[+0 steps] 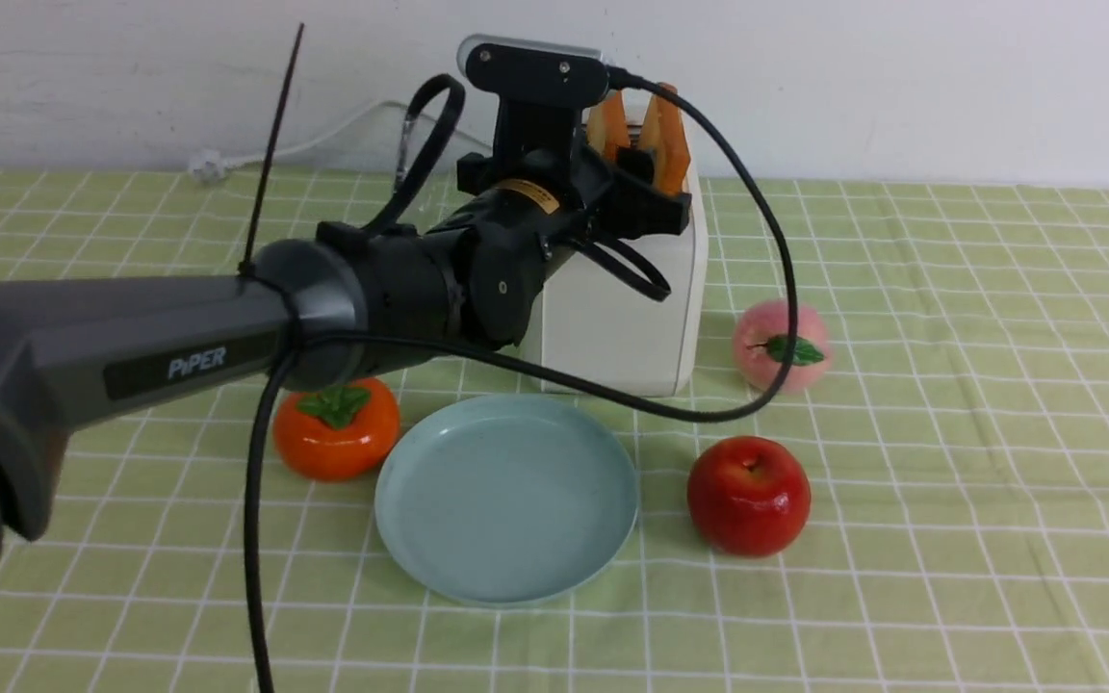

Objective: Take toasted bread from bread machine on green coffee tablecloth place on plate.
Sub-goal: 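Reach for a toast slice standing in the toaster with the left gripper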

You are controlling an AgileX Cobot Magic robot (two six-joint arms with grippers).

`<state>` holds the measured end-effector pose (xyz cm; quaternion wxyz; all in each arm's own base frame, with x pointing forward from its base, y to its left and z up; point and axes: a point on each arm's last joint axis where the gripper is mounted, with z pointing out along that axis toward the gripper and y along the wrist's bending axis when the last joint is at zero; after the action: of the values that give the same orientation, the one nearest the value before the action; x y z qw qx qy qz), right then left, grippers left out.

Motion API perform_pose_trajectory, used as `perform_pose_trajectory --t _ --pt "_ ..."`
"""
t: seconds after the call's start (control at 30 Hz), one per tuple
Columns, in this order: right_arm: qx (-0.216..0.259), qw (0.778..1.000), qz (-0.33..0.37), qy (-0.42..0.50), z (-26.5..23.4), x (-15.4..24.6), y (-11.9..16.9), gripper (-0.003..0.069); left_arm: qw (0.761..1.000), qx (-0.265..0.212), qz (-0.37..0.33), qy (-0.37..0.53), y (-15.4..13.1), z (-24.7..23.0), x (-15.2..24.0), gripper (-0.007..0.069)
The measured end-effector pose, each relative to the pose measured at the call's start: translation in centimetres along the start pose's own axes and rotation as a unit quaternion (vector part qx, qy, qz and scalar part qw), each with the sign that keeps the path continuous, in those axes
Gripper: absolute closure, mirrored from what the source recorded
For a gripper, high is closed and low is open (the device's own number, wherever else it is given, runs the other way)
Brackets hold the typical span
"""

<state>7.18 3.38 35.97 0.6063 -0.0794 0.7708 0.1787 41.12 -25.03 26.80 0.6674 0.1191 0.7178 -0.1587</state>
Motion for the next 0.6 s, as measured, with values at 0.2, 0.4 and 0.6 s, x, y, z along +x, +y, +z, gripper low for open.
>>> perform_pose_trajectory --t 0.2,0.4,0.6 --pt "-0.005 1.0 0.003 0.006 0.0 0.1 0.1 0.0515 1.0 -0.006 0.002 -0.013 0.2 1.8 0.3 0.0246" --pt "-0.008 1.0 0.005 0.008 0.0 0.1 0.1 0.0511 1.0 -0.013 0.006 -0.016 0.9 3.0 0.4 0.0349" --pt "-0.009 1.0 0.007 0.007 0.0 0.1 0.2 0.0507 1.0 -0.013 0.016 -0.015 0.9 3.2 0.4 0.0508"
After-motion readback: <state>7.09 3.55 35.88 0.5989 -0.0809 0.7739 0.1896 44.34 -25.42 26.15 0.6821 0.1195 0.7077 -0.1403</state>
